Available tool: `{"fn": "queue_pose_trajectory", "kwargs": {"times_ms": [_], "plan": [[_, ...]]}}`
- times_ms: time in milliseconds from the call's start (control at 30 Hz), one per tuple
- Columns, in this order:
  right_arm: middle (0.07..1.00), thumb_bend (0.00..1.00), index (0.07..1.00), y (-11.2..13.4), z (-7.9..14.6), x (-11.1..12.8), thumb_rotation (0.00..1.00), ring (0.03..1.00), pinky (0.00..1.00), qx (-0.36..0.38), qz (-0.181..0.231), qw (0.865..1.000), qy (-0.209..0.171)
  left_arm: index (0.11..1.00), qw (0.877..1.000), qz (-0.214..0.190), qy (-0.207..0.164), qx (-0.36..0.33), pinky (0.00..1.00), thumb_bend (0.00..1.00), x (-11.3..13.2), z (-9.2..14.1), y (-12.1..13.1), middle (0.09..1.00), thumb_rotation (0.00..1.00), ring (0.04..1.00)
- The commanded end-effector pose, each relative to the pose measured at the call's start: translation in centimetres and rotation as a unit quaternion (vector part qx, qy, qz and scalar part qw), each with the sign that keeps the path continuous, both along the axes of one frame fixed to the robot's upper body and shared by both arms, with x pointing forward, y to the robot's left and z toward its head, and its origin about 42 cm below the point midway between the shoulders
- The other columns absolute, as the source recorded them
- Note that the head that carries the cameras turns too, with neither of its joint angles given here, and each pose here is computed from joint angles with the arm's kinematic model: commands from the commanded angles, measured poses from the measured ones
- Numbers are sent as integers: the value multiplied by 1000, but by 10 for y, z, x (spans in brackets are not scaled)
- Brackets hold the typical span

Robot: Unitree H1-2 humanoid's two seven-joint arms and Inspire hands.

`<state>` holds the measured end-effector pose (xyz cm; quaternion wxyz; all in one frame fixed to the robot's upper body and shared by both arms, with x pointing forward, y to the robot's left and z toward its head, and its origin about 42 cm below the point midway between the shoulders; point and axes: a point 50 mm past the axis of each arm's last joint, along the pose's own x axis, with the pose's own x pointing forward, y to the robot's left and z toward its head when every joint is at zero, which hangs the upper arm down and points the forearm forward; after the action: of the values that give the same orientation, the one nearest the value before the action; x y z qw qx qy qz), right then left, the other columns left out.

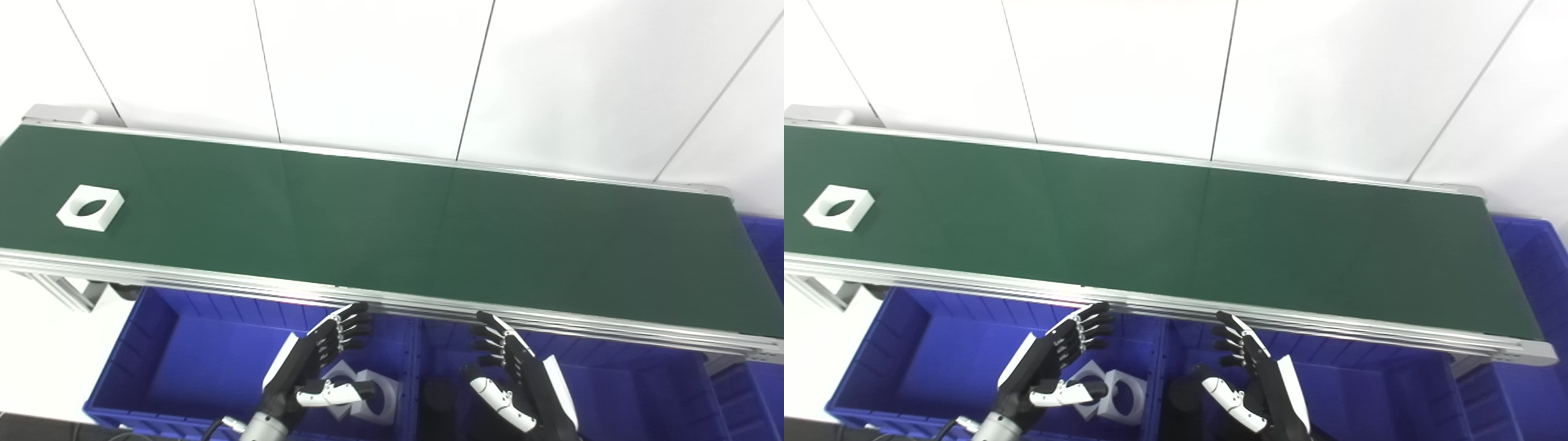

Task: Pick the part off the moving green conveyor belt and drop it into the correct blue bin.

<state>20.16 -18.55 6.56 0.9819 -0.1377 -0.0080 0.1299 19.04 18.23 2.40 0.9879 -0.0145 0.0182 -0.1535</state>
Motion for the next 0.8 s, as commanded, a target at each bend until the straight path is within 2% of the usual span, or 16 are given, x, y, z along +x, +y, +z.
{"fn": "queue_pose_trajectory", "kwargs": {"times_ms": [0,133,267,400,667,767], "plan": [[800,390,863,1,16,2,453,751,655,11,5,998,-59,848,1000,-2,-30,-3,747,965,6,8,-5,836,329,799],[793,353,858,0,16,3,386,743,651,11,4,998,-60,838,1000,-2,-27,0,741,987,7,5,-6,826,330,788],[790,343,858,0,15,4,374,738,651,10,1,998,-57,829,1000,-2,-27,2,721,997,9,3,-7,822,322,783],[792,345,861,-1,12,6,382,742,658,18,3,998,-57,825,1000,-2,-30,5,714,997,11,0,-7,818,315,776],[805,376,868,-1,10,7,458,751,667,20,-1,999,-49,822,999,-4,-33,8,700,994,13,-3,-6,818,305,772],[808,360,874,-1,9,8,443,749,663,18,-2,999,-51,817,999,-3,-35,10,694,1000,14,-4,-7,807,308,761]]}}
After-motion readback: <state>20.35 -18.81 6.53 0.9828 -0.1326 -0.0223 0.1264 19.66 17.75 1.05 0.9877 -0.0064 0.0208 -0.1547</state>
